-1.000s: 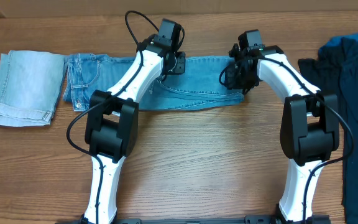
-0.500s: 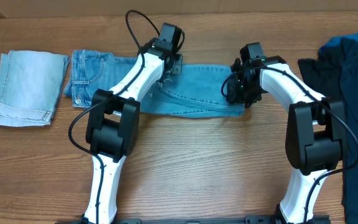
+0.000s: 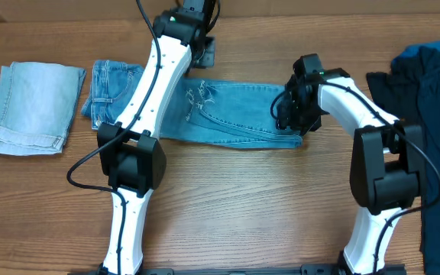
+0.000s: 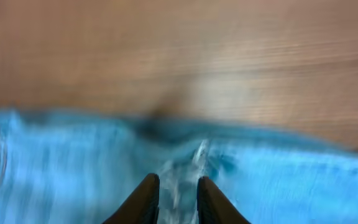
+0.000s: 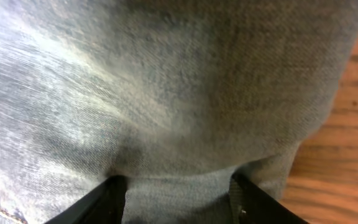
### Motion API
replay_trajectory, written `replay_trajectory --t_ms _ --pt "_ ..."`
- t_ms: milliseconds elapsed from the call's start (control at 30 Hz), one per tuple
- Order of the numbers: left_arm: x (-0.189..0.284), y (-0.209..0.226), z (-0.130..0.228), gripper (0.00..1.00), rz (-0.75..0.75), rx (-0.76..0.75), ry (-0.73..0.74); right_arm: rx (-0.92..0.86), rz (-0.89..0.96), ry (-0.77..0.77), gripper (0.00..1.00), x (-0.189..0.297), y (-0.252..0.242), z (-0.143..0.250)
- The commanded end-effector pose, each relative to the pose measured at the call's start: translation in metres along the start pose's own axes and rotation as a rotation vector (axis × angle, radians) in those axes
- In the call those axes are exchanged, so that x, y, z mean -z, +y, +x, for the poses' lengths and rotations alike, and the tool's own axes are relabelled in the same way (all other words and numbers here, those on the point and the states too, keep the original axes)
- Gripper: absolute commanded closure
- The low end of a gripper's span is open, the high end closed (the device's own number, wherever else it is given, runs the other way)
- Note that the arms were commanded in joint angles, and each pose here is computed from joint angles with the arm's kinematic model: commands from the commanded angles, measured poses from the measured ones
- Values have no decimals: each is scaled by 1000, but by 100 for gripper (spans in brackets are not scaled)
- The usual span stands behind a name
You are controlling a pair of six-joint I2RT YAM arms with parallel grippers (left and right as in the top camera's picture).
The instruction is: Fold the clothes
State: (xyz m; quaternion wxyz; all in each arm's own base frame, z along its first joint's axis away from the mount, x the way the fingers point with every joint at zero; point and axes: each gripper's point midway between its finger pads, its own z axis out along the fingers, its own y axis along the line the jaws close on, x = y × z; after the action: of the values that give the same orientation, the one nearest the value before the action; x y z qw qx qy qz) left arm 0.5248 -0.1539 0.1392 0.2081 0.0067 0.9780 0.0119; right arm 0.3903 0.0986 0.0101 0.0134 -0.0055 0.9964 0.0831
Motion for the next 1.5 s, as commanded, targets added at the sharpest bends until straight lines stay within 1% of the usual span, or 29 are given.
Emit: replay_trajectory --t_ms 0,33,133,167,367,400,533,633,700,767,800,833,933,1067,1133,1200,1267,1333,1433,1467 --pt "3 43 6 73 -8 181 77 -14 71 -22 41 20 -13 -24" --pt "1 56 9 71 -23 214 94 -14 70 -36 41 27 -11 -29" --pt "-6 102 16 71 -68 300 142 -14 62 -87 38 45 -9 -46" --pt "-8 121 17 71 -87 332 151 -16 62 -92 37 46 -10 -48" --pt "-22 184 20 71 -155 435 157 -26 65 -86 37 46 -14 -46" --pt "-30 199 22 71 -185 454 156 -32 67 -89 35 47 -17 -47" --pt "-68 212 29 66 -205 449 187 -61 69 -92 33 48 -30 -49" --pt "-111 223 42 66 -239 442 223 -88 71 -96 33 50 -42 -50" --pt "-125 236 49 67 -292 440 232 -100 72 -103 33 51 -47 -52" --pt "-126 244 51 66 -294 455 232 -115 65 -125 32 51 -54 -58" --pt "-122 244 46 65 -276 463 218 -120 47 -131 29 50 -54 -59" --pt "-115 242 38 64 -257 468 198 -123 24 -134 28 48 -53 -60" --pt "-85 236 11 62 -203 442 117 -118 -60 -133 28 46 -40 -62" --pt "-44 218 -17 59 -129 424 24 -117 -73 -132 28 44 -38 -62" --pt "-33 212 -20 57 -121 416 9 -66 -123 -118 28 41 -30 -60" --pt "-26 204 -19 53 -117 403 18 -46 -174 -93 28 36 -26 -52" --pt "-25 199 -16 45 -110 382 30 -48 -192 -83 28 30 -30 -47" --pt "-26 189 -14 33 -79 345 47 -23 -232 -73 28 21 -32 -40" --pt "-26 167 -10 29 32 279 79 7 -292 -70 28 9 -34 -31" --pt "-25 161 -7 29 62 266 94 31 -335 -82 24 2 -33 -27"
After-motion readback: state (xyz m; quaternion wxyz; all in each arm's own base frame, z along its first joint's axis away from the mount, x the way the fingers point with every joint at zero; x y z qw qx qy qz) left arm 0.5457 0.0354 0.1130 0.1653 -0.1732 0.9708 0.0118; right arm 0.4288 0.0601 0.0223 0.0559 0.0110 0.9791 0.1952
